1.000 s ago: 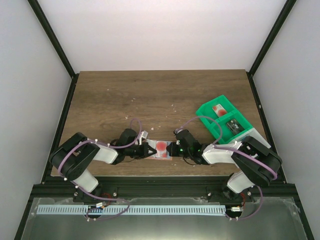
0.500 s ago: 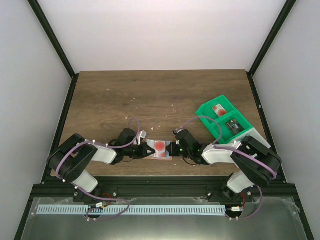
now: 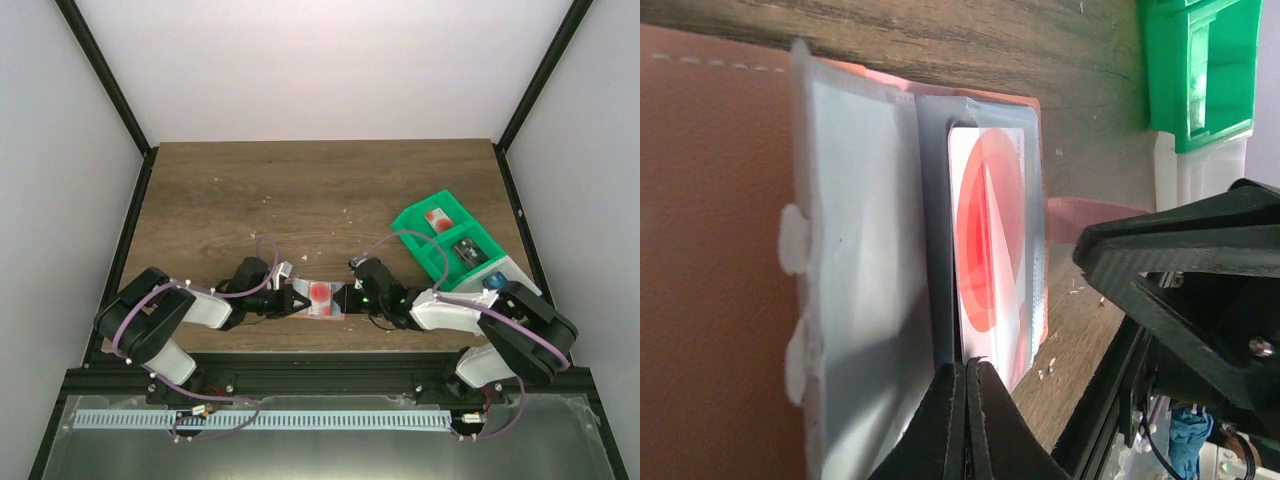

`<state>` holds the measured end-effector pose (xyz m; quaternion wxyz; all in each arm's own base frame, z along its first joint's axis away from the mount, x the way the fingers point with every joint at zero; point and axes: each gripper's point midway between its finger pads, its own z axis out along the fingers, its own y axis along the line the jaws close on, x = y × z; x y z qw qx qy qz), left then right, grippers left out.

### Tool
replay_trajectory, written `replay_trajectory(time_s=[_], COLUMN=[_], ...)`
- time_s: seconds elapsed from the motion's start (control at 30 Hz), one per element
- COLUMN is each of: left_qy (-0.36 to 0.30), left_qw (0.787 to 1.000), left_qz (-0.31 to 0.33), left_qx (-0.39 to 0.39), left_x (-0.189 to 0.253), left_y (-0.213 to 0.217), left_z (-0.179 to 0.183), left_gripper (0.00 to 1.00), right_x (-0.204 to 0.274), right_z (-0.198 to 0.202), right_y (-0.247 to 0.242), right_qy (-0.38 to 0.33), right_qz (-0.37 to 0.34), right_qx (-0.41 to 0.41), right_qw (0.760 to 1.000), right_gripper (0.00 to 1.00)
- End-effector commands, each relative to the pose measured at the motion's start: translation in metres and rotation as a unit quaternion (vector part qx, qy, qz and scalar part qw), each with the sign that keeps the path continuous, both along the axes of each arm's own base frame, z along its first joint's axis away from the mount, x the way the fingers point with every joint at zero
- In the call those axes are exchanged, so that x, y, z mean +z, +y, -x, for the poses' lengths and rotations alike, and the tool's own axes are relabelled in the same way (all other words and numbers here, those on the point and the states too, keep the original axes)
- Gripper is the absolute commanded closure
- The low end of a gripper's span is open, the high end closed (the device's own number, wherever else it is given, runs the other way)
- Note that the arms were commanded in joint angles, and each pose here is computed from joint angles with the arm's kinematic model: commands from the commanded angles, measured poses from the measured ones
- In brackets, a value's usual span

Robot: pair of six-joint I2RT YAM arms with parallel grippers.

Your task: Take the credit cards out of the card holder

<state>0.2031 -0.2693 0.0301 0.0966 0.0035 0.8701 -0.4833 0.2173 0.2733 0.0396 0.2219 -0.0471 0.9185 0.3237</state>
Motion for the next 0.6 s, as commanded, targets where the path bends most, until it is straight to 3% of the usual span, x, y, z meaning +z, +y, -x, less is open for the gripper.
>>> replay_trajectory(time_s=[0.0, 0.2, 0.57], left_qy=[0.002, 0.004, 0.024], left_qw=[1.000, 1.000, 0.999], left_qz=[0.006, 0.008, 0.001], left_qx=[-0.008, -0.018, 0.039], left_x=[-0.003, -0.004, -0.010], left_y=[0.000, 0.000, 0.033], left_z=[0.004, 0.008, 0.001], left_gripper=[1.00, 1.00, 1.00], right_x=[0.026, 0.010, -0.026], right_z=[-0.002, 0.001, 0.000], right_y=[0.013, 0.028, 0.003], right_qy=[-0.007, 0.019, 0.043], right_qz=[-0.037, -0.049, 0.020], right_qx=[0.014, 0.038, -0.005], right_qw=[0.999, 0.998, 0.999], right_gripper=[0.91, 0.91, 0.92])
